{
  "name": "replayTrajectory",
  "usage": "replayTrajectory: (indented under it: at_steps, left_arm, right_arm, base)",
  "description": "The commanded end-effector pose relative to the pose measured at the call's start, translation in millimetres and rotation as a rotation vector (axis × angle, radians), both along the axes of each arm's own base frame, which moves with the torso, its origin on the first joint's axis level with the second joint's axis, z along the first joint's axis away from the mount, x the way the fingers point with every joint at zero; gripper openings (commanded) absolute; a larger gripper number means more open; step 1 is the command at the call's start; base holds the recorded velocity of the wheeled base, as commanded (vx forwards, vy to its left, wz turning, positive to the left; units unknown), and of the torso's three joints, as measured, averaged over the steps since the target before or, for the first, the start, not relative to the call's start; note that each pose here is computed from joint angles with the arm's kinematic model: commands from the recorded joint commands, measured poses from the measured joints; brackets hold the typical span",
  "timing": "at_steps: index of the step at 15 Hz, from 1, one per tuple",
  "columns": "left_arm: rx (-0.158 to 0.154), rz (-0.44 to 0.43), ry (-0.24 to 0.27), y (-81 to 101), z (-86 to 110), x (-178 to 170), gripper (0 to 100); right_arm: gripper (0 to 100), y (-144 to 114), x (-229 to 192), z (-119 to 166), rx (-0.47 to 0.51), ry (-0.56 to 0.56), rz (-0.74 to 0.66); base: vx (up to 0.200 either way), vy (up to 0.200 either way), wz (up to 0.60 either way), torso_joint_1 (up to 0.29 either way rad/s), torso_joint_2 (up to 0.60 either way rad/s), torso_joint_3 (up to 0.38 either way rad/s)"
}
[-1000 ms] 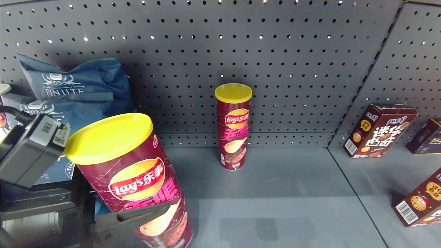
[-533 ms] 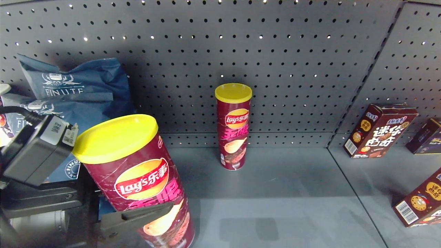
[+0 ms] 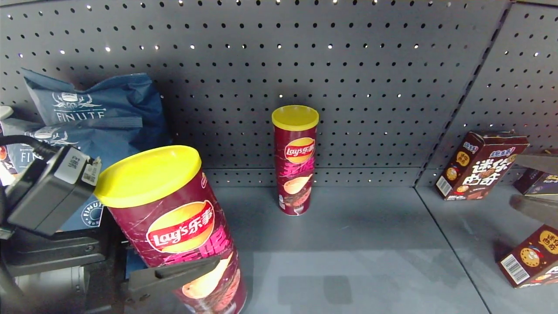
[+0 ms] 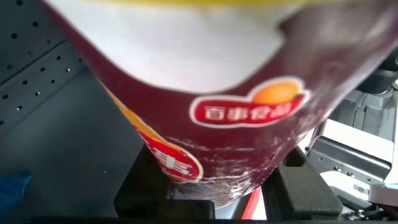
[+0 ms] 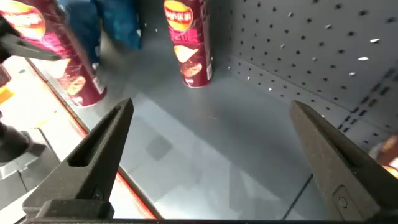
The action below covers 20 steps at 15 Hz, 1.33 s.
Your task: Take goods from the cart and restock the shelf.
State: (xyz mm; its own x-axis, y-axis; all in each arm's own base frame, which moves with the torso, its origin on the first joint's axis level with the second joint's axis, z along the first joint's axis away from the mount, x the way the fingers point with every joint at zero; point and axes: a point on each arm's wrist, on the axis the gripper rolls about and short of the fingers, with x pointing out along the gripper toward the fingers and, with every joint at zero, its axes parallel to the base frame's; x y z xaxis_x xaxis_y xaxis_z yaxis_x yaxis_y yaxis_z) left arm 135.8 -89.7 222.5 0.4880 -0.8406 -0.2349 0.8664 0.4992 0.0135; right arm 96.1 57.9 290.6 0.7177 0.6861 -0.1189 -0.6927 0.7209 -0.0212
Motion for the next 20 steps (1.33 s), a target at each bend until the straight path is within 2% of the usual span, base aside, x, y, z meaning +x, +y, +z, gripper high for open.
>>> replayTrajectory:
  at_steps: [1, 5, 12, 16, 20]
  left_arm:
    - [0.001, -0.001, 0.003, -0.2, -0.7, 0.4, 0]
    - [0.003, -0.002, 0.006, -0.2, -1.8, -0.2, 0]
    - [0.004, 0.001, 0.008, 0.3, -2.6, -0.1, 0]
    - [-0.008, 0.002, -0.015, 0.6, -2.8, -0.5, 0]
    - [-0.007, 0.003, -0.011, 0.7, -4.3, -0.7, 0]
  right_arm:
    - [100, 21.1, 25.3, -2.5, -0.04, 0.059, 0.017]
    - [100, 51.6, 42.4, -6.3, -0.085, 0.098, 0.079]
    - [100, 85.1, 75.3, -30.9, -0.162, 0.097, 0.104]
    - [100, 100.5, 88.6, -42.5, -0.14, 0.048, 0.101]
    - [100, 110.4, 102.8, -48.5, -0.129, 0.039, 0.1]
  base:
    - [0.0, 0.0, 0.0, 0.0, 0.0, 0.0]
    - [0.0, 0.0, 0.0, 0.0, 0.0, 0.0]
    - [0.0, 0.0, 0.0, 0.0, 0.0, 0.0]
    - [0.0, 0.0, 0.0, 0.0, 0.0, 0.0]
    - [0.0, 0.0, 0.0, 0.0, 0.0, 0.0]
